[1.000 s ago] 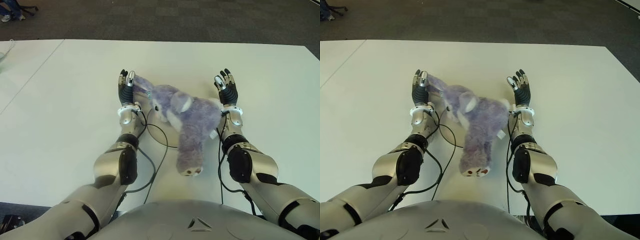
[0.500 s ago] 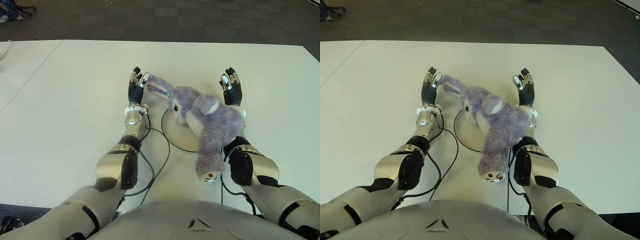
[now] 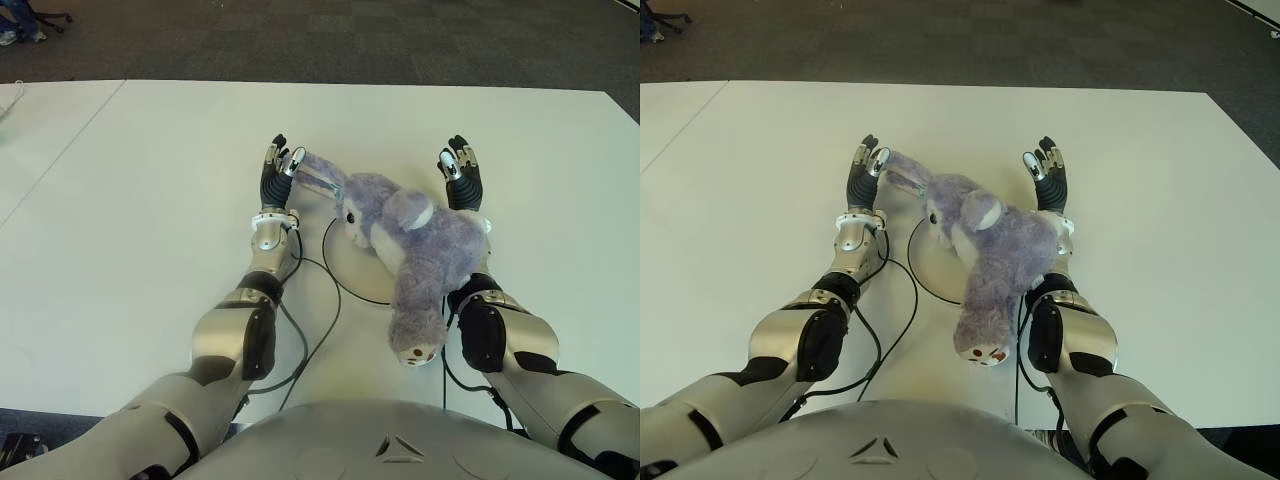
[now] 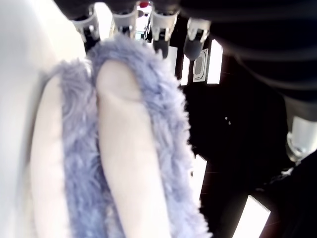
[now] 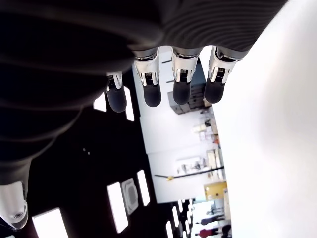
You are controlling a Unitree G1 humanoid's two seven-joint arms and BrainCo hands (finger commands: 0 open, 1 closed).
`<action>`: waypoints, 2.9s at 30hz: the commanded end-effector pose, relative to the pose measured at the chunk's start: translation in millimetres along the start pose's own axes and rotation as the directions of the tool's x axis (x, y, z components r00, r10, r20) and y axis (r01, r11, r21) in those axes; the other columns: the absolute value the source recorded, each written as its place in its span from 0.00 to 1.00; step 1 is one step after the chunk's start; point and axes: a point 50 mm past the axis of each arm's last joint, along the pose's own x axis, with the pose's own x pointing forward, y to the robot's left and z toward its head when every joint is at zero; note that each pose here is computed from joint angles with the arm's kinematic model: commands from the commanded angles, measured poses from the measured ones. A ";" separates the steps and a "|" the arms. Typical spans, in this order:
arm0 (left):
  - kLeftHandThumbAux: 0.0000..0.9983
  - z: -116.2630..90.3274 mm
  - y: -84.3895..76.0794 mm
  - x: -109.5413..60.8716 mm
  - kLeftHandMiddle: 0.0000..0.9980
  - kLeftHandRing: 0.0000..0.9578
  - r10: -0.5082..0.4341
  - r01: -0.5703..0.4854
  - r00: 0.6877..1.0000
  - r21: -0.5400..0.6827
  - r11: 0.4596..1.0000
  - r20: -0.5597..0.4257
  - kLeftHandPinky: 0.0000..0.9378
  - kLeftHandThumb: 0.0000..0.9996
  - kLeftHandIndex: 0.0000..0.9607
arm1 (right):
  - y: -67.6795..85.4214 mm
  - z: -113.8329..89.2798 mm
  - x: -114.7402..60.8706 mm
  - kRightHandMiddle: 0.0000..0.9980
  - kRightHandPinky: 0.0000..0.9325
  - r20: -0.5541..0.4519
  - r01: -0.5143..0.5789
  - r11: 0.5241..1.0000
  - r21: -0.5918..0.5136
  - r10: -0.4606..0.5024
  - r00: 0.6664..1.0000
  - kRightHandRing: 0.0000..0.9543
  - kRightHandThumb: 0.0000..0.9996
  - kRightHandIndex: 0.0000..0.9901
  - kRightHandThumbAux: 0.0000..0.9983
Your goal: Put the doll into the plate.
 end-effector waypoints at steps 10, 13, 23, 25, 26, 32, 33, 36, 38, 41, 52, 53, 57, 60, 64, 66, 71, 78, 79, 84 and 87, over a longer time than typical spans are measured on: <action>0.50 -91.0 40.7 -95.8 0.01 0.00 0.129 -0.170 0.908 -0.068 0.983 -0.397 0.00 0.00 0.02 | -42.3 -92.5 -113.5 0.08 0.05 -0.394 0.144 0.990 0.007 -0.130 0.910 0.06 0.00 0.09 0.54; 0.50 -91.3 41.1 -95.6 0.01 0.00 0.129 -0.169 0.907 -0.067 0.983 -0.402 0.00 0.00 0.02 | -41.7 -92.6 -113.4 0.08 0.05 -0.393 0.145 0.989 0.018 -0.126 0.911 0.06 0.00 0.10 0.54; 0.50 -91.8 40.9 -93.7 0.02 0.00 0.145 -0.181 0.896 -0.048 0.982 -0.419 0.00 0.00 0.03 | -42.5 -93.0 -111.5 0.09 0.06 -0.412 0.132 0.991 0.009 -0.117 0.904 0.07 0.00 0.10 0.55; 0.51 -91.8 40.3 -93.3 0.02 0.00 0.154 -0.186 0.894 -0.035 0.982 -0.421 0.00 0.00 0.03 | -42.7 -93.0 -111.0 0.09 0.06 -0.416 0.127 0.992 0.000 -0.116 0.902 0.07 0.00 0.10 0.55; 0.51 -91.7 40.0 -93.1 0.02 0.00 0.158 -0.188 0.893 -0.030 0.982 -0.422 0.00 0.00 0.03 | -42.8 -93.0 -110.8 0.09 0.06 -0.418 0.126 0.992 -0.004 -0.116 0.901 0.07 0.00 0.10 0.55; 0.52 -91.5 38.7 -92.5 0.03 0.01 0.171 -0.198 0.890 -0.020 0.980 -0.421 0.02 0.00 0.04 | -43.3 -93.5 -110.0 0.10 0.07 -0.434 0.115 0.993 -0.036 -0.119 0.893 0.08 0.00 0.11 0.56; 0.52 -91.9 38.7 -92.3 0.03 0.01 0.179 -0.204 0.886 -0.012 0.979 -0.428 0.02 0.00 0.04 | -43.4 -93.6 -109.9 0.10 0.07 -0.436 0.113 0.993 -0.040 -0.119 0.892 0.08 0.00 0.11 0.56; 0.56 -92.7 38.3 -92.0 0.05 0.04 0.195 -0.214 0.877 0.006 0.977 -0.440 0.09 0.00 0.06 | -43.9 -93.6 -109.8 0.11 0.08 -0.438 0.110 0.993 -0.044 -0.118 0.891 0.09 0.00 0.12 0.57; 0.57 -92.5 38.6 -91.9 0.06 0.06 0.207 -0.220 0.875 0.023 0.975 -0.438 0.10 0.00 0.07 | -43.8 -93.4 -109.6 0.11 0.09 -0.437 0.106 0.993 -0.049 -0.116 0.892 0.09 0.00 0.12 0.58; 0.57 -92.2 38.4 -91.9 0.07 0.07 0.220 -0.222 0.874 0.046 0.974 -0.434 0.09 0.00 0.08 | -44.1 -93.1 -109.4 0.11 0.09 -0.437 0.101 0.993 -0.055 -0.115 0.892 0.09 0.00 0.13 0.58; 0.59 -92.9 36.2 -91.2 0.08 0.08 0.237 -0.204 0.866 0.122 0.971 -0.440 0.10 0.00 0.09 | -44.2 -93.2 -108.1 0.12 0.11 -0.445 0.092 0.992 -0.090 -0.122 0.887 0.10 0.00 0.12 0.61; 0.60 -92.9 36.1 -91.3 0.08 0.08 0.241 -0.206 0.865 0.126 0.970 -0.440 0.11 0.00 0.09 | -44.2 -93.3 -108.0 0.12 0.12 -0.447 0.092 0.992 -0.091 -0.124 0.886 0.10 0.00 0.12 0.63; 0.61 -93.2 35.5 -91.4 0.09 0.09 0.251 -0.213 0.861 0.134 0.968 -0.443 0.12 0.00 0.10 | -44.8 -93.3 -107.7 0.11 0.12 -0.452 0.095 0.991 -0.094 -0.127 0.883 0.11 0.00 0.12 0.65; 0.62 -93.4 35.0 -91.6 0.09 0.09 0.257 -0.220 0.858 0.133 0.966 -0.445 0.12 0.00 0.10 | -45.6 -93.4 -107.1 0.11 0.13 -0.458 0.092 0.990 -0.105 -0.130 0.879 0.11 0.00 0.11 0.66; 0.62 -93.3 34.3 -91.4 0.10 0.10 0.269 -0.236 0.855 0.129 0.963 -0.444 0.12 0.00 0.11 | -45.7 -93.1 -106.6 0.11 0.13 -0.457 0.090 0.990 -0.108 -0.130 0.880 0.11 0.00 0.10 0.68; 0.62 -93.3 34.0 -91.4 0.11 0.11 0.271 -0.238 0.853 0.130 0.962 -0.445 0.12 0.00 0.12 | -45.8 -93.0 -106.6 0.10 0.13 -0.458 0.090 0.990 -0.106 -0.129 0.880 0.10 0.00 0.10 0.70; 0.63 -93.3 33.1 -91.5 0.12 0.11 0.276 -0.245 0.852 0.127 0.961 -0.444 0.13 0.00 0.13 | -46.4 -92.8 -106.3 0.10 0.14 -0.458 0.091 0.991 -0.099 -0.126 0.880 0.10 0.00 0.10 0.73; 0.64 -93.2 32.8 -91.7 0.12 0.11 0.271 -0.245 0.855 0.115 0.963 -0.443 0.12 0.00 0.12 | -47.0 -92.6 -106.2 0.11 0.14 -0.457 0.094 0.991 -0.098 -0.129 0.880 0.11 0.00 0.10 0.73; 0.65 -93.1 32.8 -91.7 0.12 0.11 0.270 -0.245 0.856 0.115 0.963 -0.441 0.12 0.00 0.13 | -47.0 -92.4 -106.1 0.11 0.14 -0.455 0.095 0.991 -0.097 -0.129 0.881 0.12 0.00 0.10 0.73; 0.67 -92.3 30.8 -89.6 0.12 0.11 0.270 -0.239 0.856 0.125 0.963 -0.441 0.15 0.00 0.14 | -47.0 -91.9 -106.1 0.11 0.14 -0.450 0.092 0.991 -0.097 -0.126 0.884 0.11 0.00 0.10 0.72; 0.68 -92.8 31.3 -90.4 0.12 0.11 0.269 -0.240 0.855 0.122 0.963 -0.443 0.15 0.00 0.14 | -47.3 -91.9 -106.3 0.11 0.13 -0.449 0.094 0.991 -0.095 -0.127 0.885 0.11 0.00 0.10 0.71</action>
